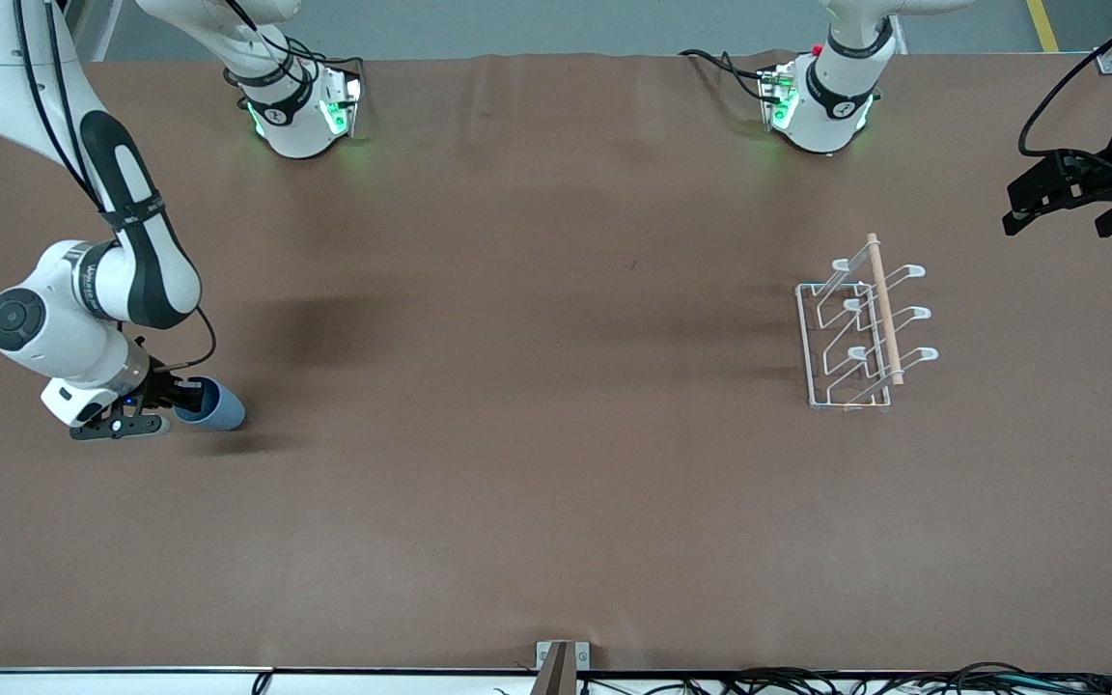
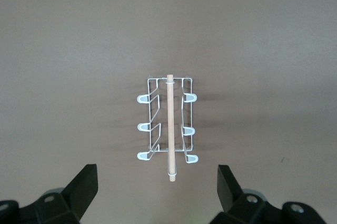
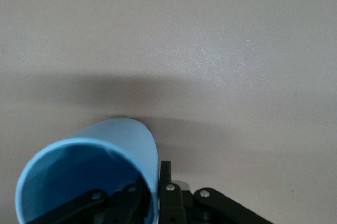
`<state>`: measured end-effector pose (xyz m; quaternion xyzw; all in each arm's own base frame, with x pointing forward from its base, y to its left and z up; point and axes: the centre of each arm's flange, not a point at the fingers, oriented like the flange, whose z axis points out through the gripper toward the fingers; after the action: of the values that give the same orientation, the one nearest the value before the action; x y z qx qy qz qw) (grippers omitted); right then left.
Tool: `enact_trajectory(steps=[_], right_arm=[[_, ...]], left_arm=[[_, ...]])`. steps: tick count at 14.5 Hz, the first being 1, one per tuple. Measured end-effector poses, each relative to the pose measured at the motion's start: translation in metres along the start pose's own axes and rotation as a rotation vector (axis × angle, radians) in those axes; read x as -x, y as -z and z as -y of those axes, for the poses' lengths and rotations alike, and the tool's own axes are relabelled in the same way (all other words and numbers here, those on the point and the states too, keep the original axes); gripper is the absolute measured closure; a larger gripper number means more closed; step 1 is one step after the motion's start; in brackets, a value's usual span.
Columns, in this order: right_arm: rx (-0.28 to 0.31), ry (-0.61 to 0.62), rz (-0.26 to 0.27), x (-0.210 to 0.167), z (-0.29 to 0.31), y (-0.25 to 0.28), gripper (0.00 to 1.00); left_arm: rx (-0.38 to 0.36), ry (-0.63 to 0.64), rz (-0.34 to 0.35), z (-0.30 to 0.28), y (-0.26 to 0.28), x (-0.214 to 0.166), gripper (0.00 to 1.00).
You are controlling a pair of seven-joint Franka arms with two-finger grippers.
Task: Hang cup on cup holder
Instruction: 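Grasp the blue cup with the right gripper and tip it sideways, then carry the cup toward the middle while the left gripper reaches it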
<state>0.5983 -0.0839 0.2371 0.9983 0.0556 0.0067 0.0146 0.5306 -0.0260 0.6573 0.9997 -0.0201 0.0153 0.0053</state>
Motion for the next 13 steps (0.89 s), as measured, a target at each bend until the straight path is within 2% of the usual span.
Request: enact_trajectory(steps=[3, 6, 9, 11, 13], right_arm=[[-0.024, -0.012, 0.036, -0.004, 0.0, 0.013, 0.95], [-0.108, -0.058, 0.066, -0.013, 0.004, 0.059, 0.95], [-0.284, -0.098, 0.082, -0.019, 0.039, 0.116, 0.95], [-0.436, -0.12, 0.116, -0.019, 0.081, 0.129, 0.95], [-0.549, -0.126, 0.164, -0.02, 0.133, 0.129, 0.95]], left_arm=[[0.0, 0.0, 0.0, 0.0, 0.0, 0.0, 0.0], [0.0, 0.0, 0.0, 0.0, 0.0, 0.0, 0.0], [0.0, -0.001, 0.001, 0.0, 0.0, 0.0, 0.0], [-0.001, -0.002, 0.005, -0.001, -0.002, -0.001, 0.0], [-0.001, -0.009, 0.015, -0.005, -0.008, -0.003, 0.0]])
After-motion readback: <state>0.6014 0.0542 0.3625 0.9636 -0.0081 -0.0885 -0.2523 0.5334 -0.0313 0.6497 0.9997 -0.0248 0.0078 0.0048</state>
